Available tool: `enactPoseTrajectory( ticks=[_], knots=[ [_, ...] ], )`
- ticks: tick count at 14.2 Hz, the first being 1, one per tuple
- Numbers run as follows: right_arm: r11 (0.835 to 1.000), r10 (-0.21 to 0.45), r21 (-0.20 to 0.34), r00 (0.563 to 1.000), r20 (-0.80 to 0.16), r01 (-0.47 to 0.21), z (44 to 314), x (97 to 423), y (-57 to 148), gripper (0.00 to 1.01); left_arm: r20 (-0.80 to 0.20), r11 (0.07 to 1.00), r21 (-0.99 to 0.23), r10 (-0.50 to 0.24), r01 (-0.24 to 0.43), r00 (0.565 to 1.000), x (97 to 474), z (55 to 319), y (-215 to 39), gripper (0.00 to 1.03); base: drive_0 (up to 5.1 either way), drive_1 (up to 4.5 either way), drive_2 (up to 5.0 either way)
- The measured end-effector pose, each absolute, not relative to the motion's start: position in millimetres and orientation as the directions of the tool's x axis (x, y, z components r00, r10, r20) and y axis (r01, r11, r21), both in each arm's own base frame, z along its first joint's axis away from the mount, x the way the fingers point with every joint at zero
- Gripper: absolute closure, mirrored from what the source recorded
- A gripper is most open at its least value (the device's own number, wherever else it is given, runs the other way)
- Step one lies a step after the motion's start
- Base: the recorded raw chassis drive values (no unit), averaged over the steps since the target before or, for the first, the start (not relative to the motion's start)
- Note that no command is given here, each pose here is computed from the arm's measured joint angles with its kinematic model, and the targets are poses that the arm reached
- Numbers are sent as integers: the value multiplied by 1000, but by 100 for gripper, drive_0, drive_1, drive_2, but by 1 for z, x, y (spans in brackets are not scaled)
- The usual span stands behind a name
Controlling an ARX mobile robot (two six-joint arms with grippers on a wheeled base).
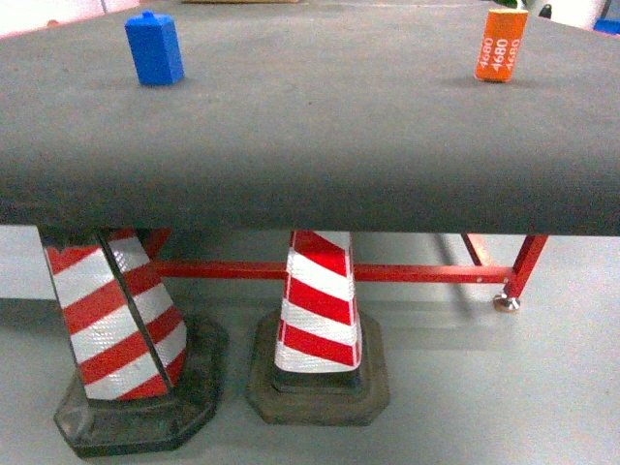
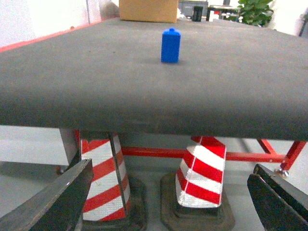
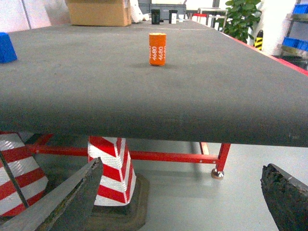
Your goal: Sort blue parts and orange caps into right shelf containers
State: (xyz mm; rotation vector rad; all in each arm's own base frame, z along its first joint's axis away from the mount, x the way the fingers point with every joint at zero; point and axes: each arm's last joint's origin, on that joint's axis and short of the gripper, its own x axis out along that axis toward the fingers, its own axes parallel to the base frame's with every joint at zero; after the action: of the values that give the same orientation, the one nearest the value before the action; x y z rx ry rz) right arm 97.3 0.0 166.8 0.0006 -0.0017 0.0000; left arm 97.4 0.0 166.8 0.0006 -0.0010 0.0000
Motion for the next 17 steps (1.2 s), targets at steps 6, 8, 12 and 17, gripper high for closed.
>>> enactPoseTrajectory(
  ticks=[6, 8, 12, 17],
  knots=[
    [1000, 0, 2, 1000, 2, 0, 167, 97, 0, 3, 2, 1000, 1, 0, 0, 1000, 97, 167, 0, 5, 0, 0, 0],
    [1000, 0, 2, 1000, 7, 0, 167, 97, 0, 3, 4, 1000, 1, 1, -1, 1000, 97, 167, 0, 5, 0, 0, 0],
    [1000, 0, 2, 1000, 2, 0, 167, 97, 0, 3, 2, 1000, 0, 1, -1, 1000, 97, 167, 0, 5, 0, 0, 0],
    [1000, 0, 2, 1000, 2, 0, 167, 97, 0, 3, 2, 1000, 0, 1, -1, 1000, 97, 167, 0, 5, 0, 0, 0]
  ],
)
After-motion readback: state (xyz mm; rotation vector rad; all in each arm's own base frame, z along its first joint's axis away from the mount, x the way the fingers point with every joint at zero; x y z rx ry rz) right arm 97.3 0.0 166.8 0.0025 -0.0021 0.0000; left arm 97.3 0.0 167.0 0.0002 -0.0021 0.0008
